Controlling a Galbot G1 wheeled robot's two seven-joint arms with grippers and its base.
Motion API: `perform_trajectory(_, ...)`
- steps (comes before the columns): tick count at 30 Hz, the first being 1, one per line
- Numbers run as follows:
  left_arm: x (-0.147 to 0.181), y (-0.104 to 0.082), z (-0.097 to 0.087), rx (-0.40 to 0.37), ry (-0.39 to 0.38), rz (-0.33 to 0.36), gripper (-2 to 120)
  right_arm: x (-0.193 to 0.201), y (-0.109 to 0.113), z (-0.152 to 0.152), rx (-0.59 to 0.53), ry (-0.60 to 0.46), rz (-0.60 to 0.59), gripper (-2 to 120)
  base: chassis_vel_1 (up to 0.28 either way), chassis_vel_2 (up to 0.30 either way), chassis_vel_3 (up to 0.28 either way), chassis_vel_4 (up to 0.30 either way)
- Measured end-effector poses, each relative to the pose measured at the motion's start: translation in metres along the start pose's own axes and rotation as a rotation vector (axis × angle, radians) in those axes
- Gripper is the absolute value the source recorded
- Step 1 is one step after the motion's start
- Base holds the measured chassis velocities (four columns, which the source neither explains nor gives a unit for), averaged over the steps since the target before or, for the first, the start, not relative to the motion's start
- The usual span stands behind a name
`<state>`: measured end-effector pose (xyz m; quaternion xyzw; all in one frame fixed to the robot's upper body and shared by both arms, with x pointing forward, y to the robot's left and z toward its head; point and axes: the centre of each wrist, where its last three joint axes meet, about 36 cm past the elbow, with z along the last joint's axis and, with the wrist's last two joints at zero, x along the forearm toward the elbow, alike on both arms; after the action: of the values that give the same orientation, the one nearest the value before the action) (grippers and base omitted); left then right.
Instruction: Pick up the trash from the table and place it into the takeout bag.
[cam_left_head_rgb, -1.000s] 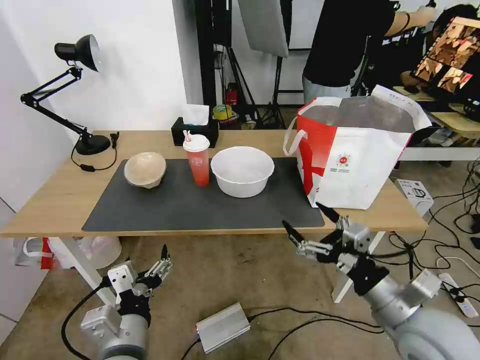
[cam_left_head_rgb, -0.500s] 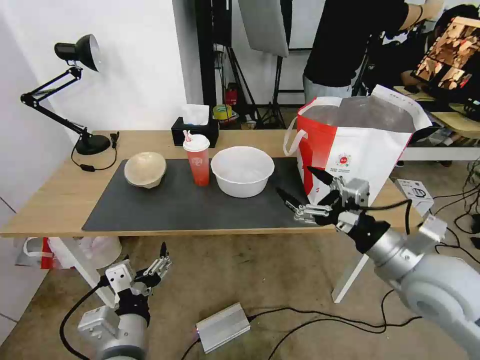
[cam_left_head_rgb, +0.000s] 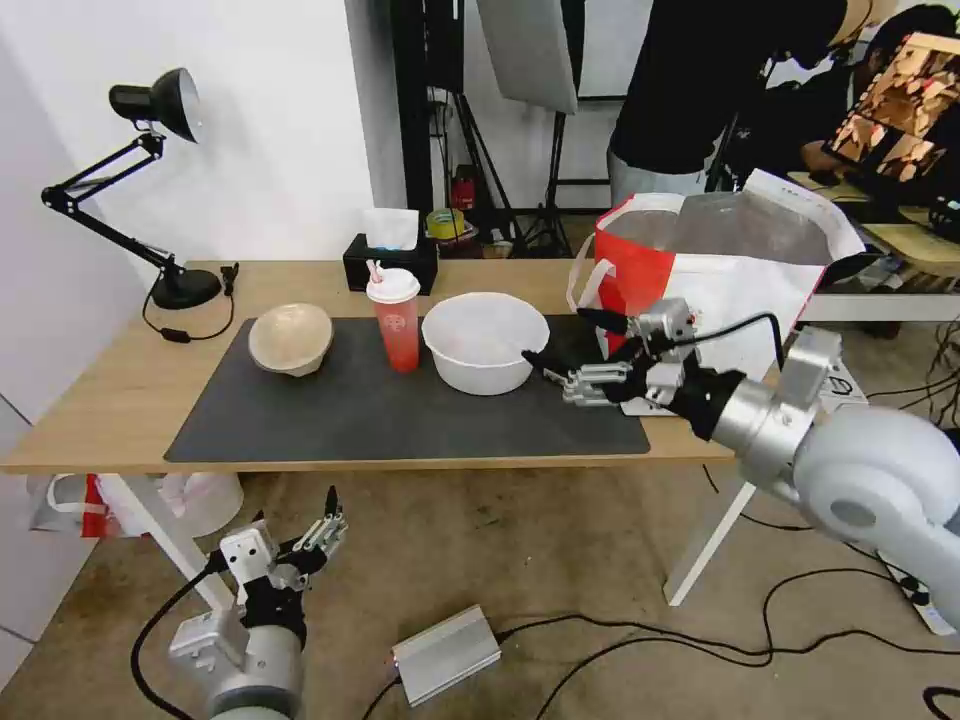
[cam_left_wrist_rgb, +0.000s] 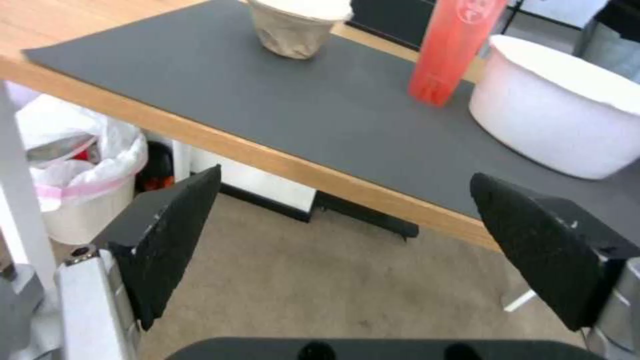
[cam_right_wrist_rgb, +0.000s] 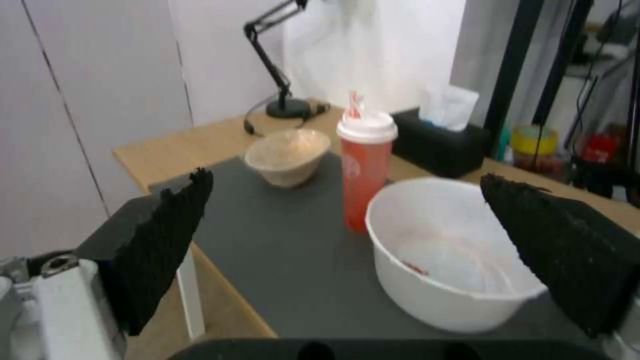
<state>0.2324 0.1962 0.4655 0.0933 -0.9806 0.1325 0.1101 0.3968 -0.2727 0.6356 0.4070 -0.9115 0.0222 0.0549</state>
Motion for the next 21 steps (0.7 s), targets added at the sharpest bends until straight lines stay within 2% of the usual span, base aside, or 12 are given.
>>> perform_trajectory(8, -0.003, -0.001, 0.002, -0.015, 0.005, 0.039, 100, 0.005, -0.014, -0.008, -0.028, 0.064, -0.003, 100, 0.000, 0.000, 0.000, 0.000)
perform_trajectory(21, -0.004, -0.001, 0.002, -0.009, -0.001, 0.038, 100, -0.010, -0.037, -0.005, -0.044, 0.113, -0.045, 100, 0.000, 0.000, 0.000, 0.000)
